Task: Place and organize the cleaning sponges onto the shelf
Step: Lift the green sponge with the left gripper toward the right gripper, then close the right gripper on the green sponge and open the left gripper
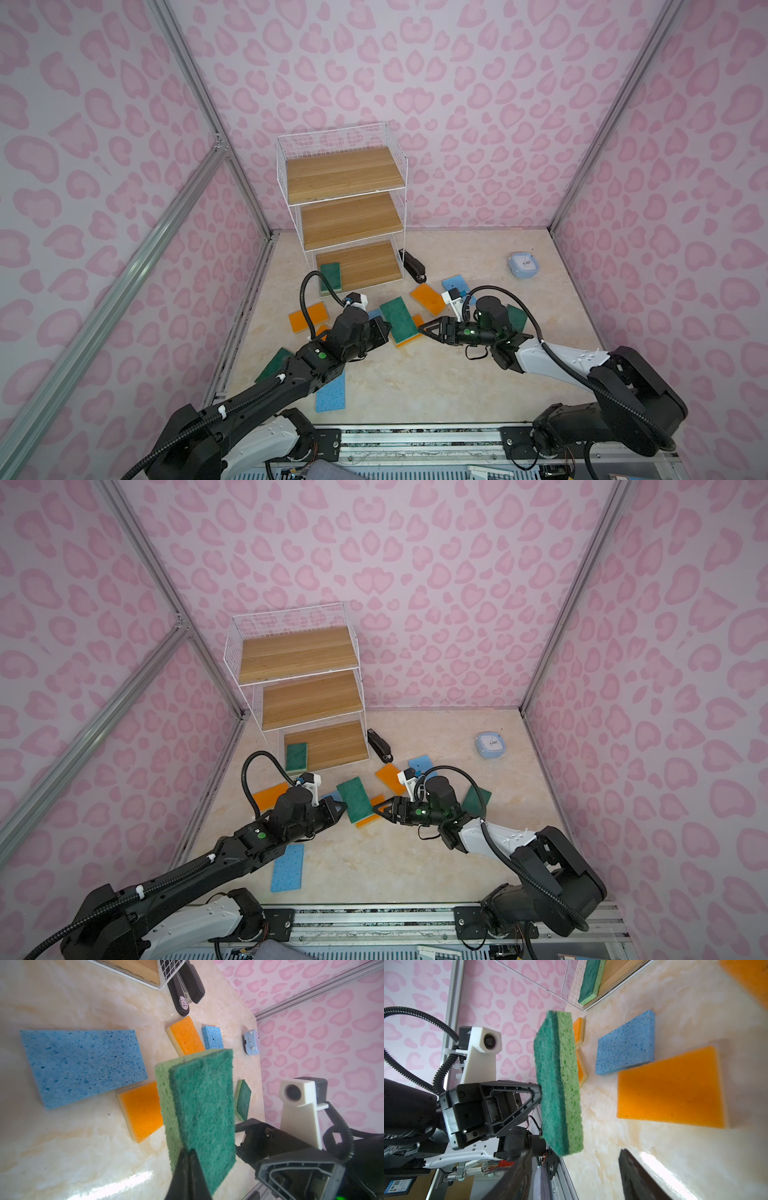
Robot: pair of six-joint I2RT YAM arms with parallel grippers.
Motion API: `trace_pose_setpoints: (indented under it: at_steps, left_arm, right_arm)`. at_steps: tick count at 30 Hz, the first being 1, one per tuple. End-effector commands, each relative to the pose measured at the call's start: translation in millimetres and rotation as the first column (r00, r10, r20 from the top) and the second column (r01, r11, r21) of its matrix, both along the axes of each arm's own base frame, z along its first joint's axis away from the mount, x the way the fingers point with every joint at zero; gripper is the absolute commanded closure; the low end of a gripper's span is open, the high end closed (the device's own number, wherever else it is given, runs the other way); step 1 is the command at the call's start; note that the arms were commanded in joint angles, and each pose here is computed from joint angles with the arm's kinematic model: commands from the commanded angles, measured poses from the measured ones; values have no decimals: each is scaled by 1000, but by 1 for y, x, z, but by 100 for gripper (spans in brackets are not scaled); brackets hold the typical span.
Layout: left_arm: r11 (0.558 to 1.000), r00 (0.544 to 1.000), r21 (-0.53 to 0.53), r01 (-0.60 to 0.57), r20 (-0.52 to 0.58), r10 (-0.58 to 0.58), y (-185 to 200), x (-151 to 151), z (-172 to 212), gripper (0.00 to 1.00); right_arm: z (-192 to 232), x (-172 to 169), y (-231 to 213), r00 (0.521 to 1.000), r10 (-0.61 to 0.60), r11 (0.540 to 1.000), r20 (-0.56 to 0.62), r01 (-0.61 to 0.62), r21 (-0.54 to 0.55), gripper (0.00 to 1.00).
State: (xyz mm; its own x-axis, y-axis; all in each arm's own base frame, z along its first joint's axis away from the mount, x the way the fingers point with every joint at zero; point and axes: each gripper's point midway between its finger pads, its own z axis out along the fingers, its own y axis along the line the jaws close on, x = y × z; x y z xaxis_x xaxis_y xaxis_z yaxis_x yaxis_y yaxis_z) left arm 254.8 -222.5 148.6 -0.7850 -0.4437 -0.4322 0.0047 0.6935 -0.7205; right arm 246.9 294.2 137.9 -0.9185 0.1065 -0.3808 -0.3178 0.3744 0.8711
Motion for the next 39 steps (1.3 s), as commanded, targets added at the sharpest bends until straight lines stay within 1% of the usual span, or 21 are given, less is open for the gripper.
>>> trace_pose_setpoints:
  at_steps: [1,4,7,11,15,16,20,25,30,32,34,37,39]
  left_arm:
    - [1000,1000,0,-2,-2,2,8,0,0,96]
    - [1000,1000,-7,-16,-1,16,16,3,1,96]
    - [1000,1000,-3,-30,0,30,24,4,1,96]
    - [999,999,-6,-41,-1,41,29,5,0,96]
    - [999,999,-8,-50,-3,50,34,6,0,96]
    - [999,999,-8,-51,-3,51,35,7,0,96]
    - [998,998,-12,-57,-2,57,37,9,2,96]
    - [998,999,-19,-53,0,53,38,9,4,96]
    - [998,998,-28,-57,0,57,40,7,7,96]
    - [998,999,-35,-54,1,54,40,6,9,96]
    - [998,998,-35,-59,0,59,41,5,8,96]
    - [997,998,-31,-69,-4,69,43,5,4,96]
    - [997,998,-33,-69,-7,68,43,5,3,96]
  right_arm:
    - [12,6,13,999,2,999,36,-4,45,35]
    - [12,7,23,999,14,999,31,-16,52,39]
    - [14,8,31,999,24,997,32,-26,67,39]
    - [15,8,39,999,34,997,37,-36,68,32]
    - [17,9,46,999,39,996,35,-42,82,32]
    - [17,9,48,999,40,995,35,-43,86,32]
    - [16,9,58,998,58,994,27,-60,87,40]
    - [12,13,63,998,56,995,19,-57,81,43]
    - [3,21,64,999,39,999,15,-39,31,47]
    - [4,21,64,999,38,999,20,-38,30,49]
    - [4,22,64,999,36,999,24,-37,29,54]
    - [3,21,66,999,43,999,18,-43,30,76]
    - [1,20,66,999,47,999,15,-47,27,85]
